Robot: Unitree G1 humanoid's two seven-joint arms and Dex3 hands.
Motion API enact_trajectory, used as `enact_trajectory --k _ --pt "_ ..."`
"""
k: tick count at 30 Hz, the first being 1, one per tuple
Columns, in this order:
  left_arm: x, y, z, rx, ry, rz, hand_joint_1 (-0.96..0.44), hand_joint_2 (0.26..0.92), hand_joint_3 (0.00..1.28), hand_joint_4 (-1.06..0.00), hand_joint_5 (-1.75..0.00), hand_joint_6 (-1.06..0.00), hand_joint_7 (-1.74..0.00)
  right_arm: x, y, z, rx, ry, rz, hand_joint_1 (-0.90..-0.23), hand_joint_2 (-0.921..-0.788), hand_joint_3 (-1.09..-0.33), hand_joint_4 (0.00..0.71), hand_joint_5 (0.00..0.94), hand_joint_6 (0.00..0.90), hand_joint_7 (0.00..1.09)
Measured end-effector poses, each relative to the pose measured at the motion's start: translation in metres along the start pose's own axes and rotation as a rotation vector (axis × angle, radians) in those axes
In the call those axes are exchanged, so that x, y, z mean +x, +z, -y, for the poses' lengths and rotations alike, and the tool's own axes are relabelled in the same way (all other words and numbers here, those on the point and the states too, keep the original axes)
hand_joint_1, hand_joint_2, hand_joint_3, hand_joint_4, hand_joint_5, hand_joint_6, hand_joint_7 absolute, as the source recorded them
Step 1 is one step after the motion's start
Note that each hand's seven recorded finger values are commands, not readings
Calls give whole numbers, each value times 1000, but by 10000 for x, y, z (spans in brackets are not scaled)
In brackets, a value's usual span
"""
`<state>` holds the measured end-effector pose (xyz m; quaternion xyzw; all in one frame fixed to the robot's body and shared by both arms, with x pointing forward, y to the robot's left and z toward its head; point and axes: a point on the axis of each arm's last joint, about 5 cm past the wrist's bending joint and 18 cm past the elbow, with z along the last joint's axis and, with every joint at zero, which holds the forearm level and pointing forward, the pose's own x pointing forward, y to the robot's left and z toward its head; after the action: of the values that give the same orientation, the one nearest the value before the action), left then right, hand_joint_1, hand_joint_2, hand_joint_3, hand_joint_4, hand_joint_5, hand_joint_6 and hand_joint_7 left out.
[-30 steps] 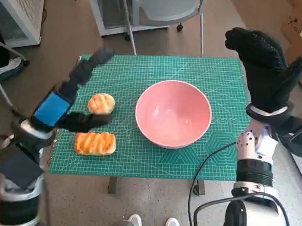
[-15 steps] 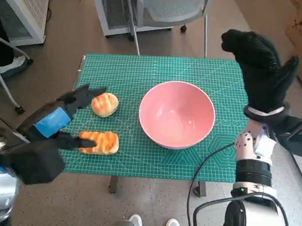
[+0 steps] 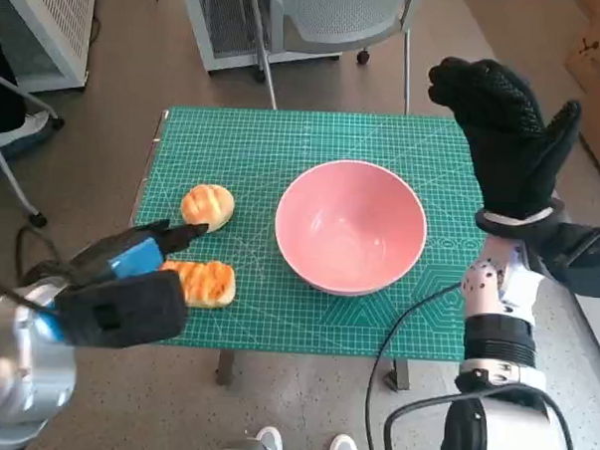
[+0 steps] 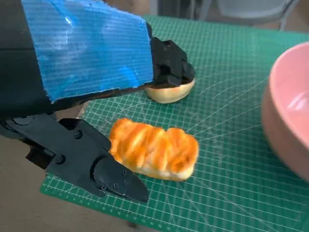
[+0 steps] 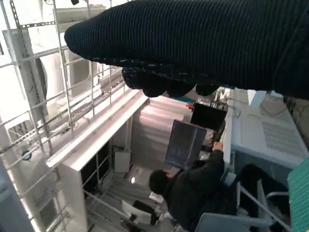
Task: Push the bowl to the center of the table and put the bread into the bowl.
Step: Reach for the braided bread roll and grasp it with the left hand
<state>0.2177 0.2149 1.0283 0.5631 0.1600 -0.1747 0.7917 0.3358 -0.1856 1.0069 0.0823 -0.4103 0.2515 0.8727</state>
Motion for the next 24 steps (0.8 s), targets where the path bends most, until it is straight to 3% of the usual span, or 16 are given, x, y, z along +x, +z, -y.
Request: enact_trajectory --k 17,24 --pt "447 -67 255 24 -81 -131 -127 724 5 -142 -1 -327 -12 -18 -29 -12 16 2 -7 -639 -921 -710 344 2 472 7" --pt "662 -123 407 64 -80 -176 -60 765 21 -240 -30 -423 -41 -14 -26 -15 15 4 -4 -635 -921 -709 347 3 473 6"
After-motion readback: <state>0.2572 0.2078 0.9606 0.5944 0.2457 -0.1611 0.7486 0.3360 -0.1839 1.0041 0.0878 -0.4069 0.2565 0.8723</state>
